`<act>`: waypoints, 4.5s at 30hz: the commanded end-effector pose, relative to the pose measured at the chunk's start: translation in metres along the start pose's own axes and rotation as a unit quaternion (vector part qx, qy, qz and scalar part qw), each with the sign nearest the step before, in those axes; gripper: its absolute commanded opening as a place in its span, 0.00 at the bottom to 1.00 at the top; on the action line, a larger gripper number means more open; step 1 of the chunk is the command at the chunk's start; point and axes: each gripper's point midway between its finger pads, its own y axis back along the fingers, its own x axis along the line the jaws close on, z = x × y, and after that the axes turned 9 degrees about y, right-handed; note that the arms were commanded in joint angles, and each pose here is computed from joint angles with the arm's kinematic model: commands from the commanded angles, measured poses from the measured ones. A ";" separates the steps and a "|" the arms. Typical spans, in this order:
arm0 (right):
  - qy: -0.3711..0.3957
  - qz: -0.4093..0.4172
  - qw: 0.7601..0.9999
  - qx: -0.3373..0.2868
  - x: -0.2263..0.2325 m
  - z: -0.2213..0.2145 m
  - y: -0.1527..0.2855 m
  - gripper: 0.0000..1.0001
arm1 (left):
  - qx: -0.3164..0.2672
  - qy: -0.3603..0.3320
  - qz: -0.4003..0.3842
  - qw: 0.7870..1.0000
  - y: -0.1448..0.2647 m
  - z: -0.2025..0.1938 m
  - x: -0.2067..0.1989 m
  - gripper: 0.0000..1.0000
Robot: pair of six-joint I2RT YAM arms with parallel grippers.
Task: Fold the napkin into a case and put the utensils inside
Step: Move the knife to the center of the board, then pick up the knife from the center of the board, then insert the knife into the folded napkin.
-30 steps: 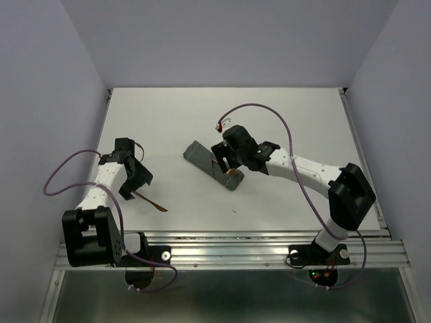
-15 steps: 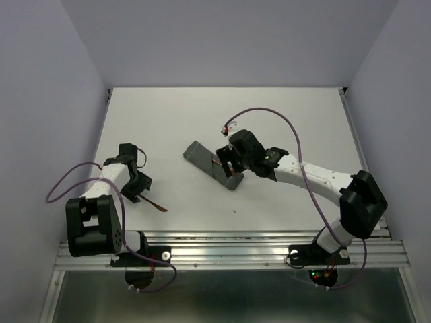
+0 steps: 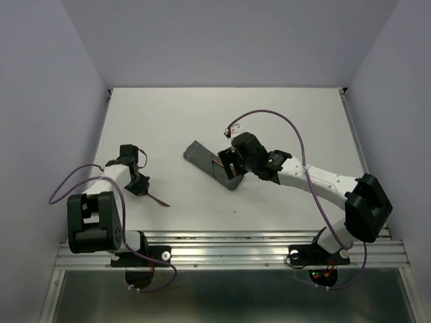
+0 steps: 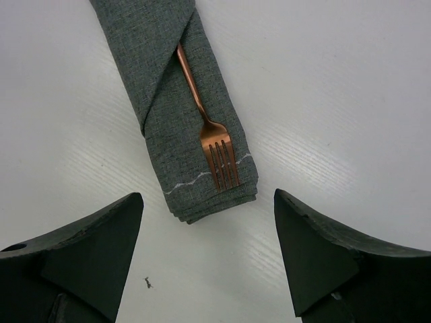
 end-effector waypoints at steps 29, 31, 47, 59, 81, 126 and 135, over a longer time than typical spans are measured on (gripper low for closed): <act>0.000 0.070 0.998 -0.005 0.051 0.019 -0.015 0.88 | 0.136 -0.126 -0.154 0.970 0.080 -0.155 -0.078 0.52; -0.005 0.076 0.997 -0.003 0.062 0.016 -0.019 0.89 | 0.114 -0.133 -0.159 0.972 0.093 -0.142 -0.081 0.52; 0.080 0.089 0.992 0.029 0.131 0.014 -0.066 0.73 | -0.033 -0.112 -0.159 0.980 0.108 0.024 -0.081 0.52; 0.144 0.124 0.977 0.101 0.169 -0.020 -0.094 0.65 | -0.038 -0.110 -0.150 0.982 0.096 0.047 -0.065 0.52; 0.155 0.123 0.978 0.070 0.165 -0.006 -0.077 0.01 | 0.002 -0.125 -0.197 0.972 0.101 0.046 -0.103 0.48; 0.143 0.026 0.973 0.177 0.025 -0.055 -0.054 0.01 | 0.093 -0.236 -0.177 0.951 0.029 -0.055 -0.237 0.40; 0.164 0.041 0.970 0.173 0.030 -0.043 -0.061 0.01 | 0.107 -0.248 -0.166 0.949 0.012 -0.062 -0.235 0.39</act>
